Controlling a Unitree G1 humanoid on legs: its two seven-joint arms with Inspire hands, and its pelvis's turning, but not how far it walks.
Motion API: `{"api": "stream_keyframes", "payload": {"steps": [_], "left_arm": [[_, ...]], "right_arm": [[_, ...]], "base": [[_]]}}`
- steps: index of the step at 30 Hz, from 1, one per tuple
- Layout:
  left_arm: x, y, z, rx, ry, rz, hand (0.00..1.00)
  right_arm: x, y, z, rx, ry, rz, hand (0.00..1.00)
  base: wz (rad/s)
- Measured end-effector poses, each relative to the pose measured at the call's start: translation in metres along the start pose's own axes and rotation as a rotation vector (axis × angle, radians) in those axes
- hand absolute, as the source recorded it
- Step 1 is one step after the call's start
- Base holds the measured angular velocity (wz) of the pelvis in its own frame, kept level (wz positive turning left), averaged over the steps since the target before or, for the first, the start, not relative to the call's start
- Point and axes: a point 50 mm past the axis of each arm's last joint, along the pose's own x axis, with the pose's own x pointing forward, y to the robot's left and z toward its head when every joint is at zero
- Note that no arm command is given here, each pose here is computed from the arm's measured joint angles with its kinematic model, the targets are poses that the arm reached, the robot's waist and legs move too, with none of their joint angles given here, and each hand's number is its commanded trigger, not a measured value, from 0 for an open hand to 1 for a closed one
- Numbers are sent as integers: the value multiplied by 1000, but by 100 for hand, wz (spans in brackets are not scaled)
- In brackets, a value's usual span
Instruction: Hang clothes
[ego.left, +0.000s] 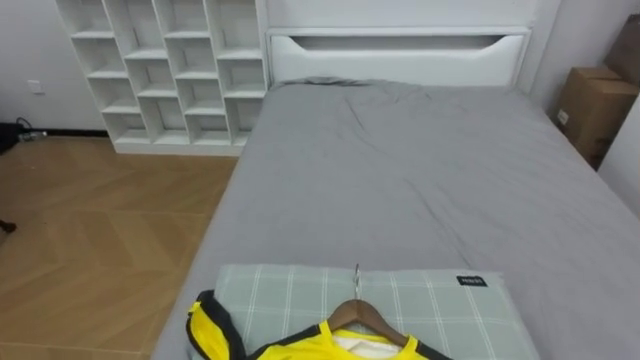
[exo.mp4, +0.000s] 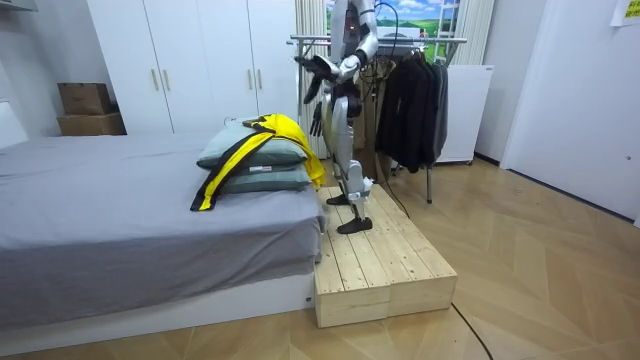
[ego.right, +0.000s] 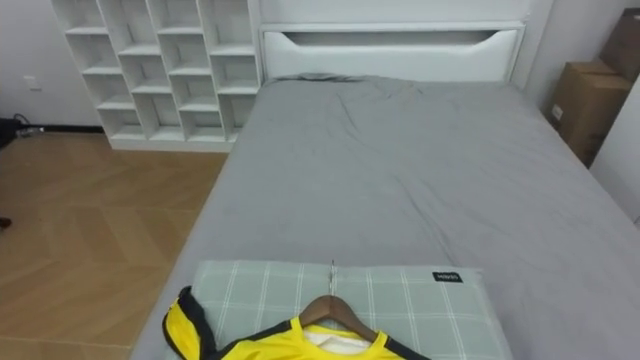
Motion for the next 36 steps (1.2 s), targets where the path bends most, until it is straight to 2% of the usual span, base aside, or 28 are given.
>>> {"api": "stream_keyframes", "payload": {"steps": [4,10,15,19,24,36], "left_arm": [[15,6,25,32,-152,74,0],[17,12,44,96,-309,115,0],[13,4,57,132,-404,69,0],[10,-5,78,130,-498,28,0],[5,-11,86,170,-570,-6,0],[2,-18,98,190,-639,-66,0]], "right_arm": [[0,-2,2,-6,-11,-7,0],[-1,-5,6,-15,-33,-11,0],[-1,-5,10,-34,-61,-5,0],[-1,-4,12,-40,-70,-1,0],[0,-4,14,-40,-73,-2,0],[0,-3,17,-48,-71,20,0]], "base": [[-1],[-2],[-2],[0],[-8],[-2]]}}
